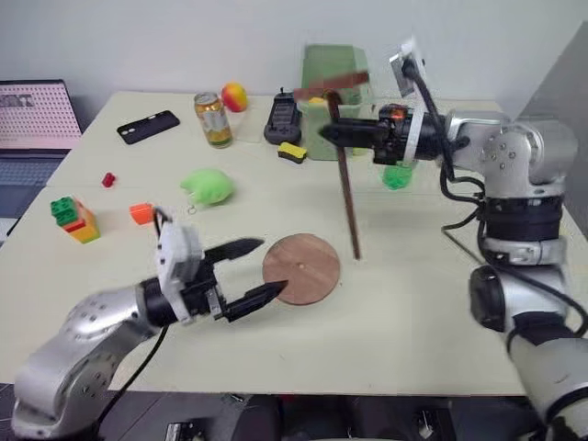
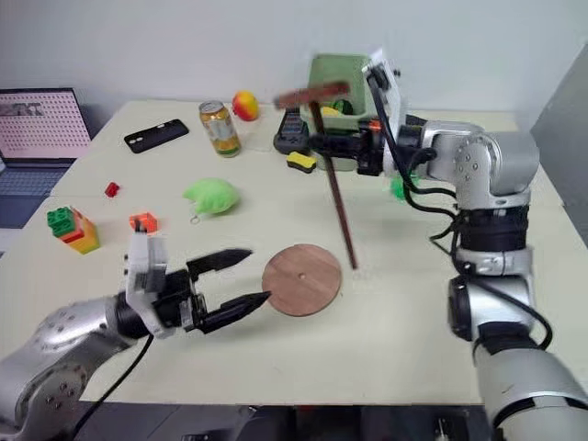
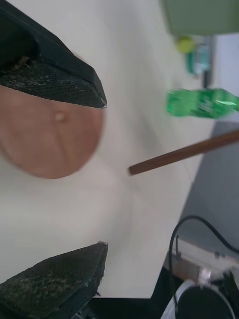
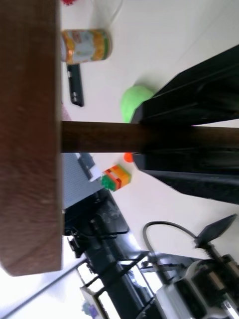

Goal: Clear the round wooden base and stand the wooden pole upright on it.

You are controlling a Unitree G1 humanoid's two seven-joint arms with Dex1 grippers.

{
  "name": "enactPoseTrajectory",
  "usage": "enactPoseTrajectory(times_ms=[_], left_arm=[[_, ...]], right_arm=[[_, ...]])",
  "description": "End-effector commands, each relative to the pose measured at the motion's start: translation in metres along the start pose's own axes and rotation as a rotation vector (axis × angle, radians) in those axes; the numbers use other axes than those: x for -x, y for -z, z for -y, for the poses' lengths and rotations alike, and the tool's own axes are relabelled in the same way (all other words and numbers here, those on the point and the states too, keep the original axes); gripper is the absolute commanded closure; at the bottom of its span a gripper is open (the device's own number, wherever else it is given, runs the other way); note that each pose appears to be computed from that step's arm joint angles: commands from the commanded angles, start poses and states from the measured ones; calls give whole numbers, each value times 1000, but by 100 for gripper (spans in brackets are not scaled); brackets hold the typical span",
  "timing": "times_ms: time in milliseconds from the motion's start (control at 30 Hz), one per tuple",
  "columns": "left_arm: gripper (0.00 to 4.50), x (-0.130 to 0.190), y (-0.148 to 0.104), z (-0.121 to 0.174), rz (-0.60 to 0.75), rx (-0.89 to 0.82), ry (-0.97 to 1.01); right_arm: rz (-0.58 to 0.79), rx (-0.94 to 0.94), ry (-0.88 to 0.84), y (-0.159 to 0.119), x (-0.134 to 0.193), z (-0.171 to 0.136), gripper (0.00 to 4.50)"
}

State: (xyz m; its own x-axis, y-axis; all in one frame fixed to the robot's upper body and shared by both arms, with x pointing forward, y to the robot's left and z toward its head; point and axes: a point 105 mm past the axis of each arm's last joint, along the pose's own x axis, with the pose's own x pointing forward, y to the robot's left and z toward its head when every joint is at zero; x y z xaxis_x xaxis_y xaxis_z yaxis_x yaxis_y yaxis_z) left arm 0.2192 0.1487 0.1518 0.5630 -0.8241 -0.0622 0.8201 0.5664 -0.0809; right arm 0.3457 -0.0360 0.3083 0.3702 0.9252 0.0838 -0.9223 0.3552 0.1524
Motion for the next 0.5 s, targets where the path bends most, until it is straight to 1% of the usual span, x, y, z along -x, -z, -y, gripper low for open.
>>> enactPoseTrajectory(times_ms=[33, 100, 233, 333, 500], left_arm=[[0, 13, 3, 17, 37, -73, -67], [0, 17, 11, 24, 21, -92, -81], [0, 25, 22, 28, 4, -95, -109], [0, 21, 21, 26, 14, -112, -101], [0, 17, 18, 22, 23, -127, -86]], right_arm=[[248, 167, 59, -11, -3, -26, 427], [294, 192, 86, 0, -4, -30, 427], [324, 182, 147, 23, -7, -28, 427], [300, 163, 176, 46, -7, -24, 427], [274, 164, 178, 59, -7, -24, 427]])
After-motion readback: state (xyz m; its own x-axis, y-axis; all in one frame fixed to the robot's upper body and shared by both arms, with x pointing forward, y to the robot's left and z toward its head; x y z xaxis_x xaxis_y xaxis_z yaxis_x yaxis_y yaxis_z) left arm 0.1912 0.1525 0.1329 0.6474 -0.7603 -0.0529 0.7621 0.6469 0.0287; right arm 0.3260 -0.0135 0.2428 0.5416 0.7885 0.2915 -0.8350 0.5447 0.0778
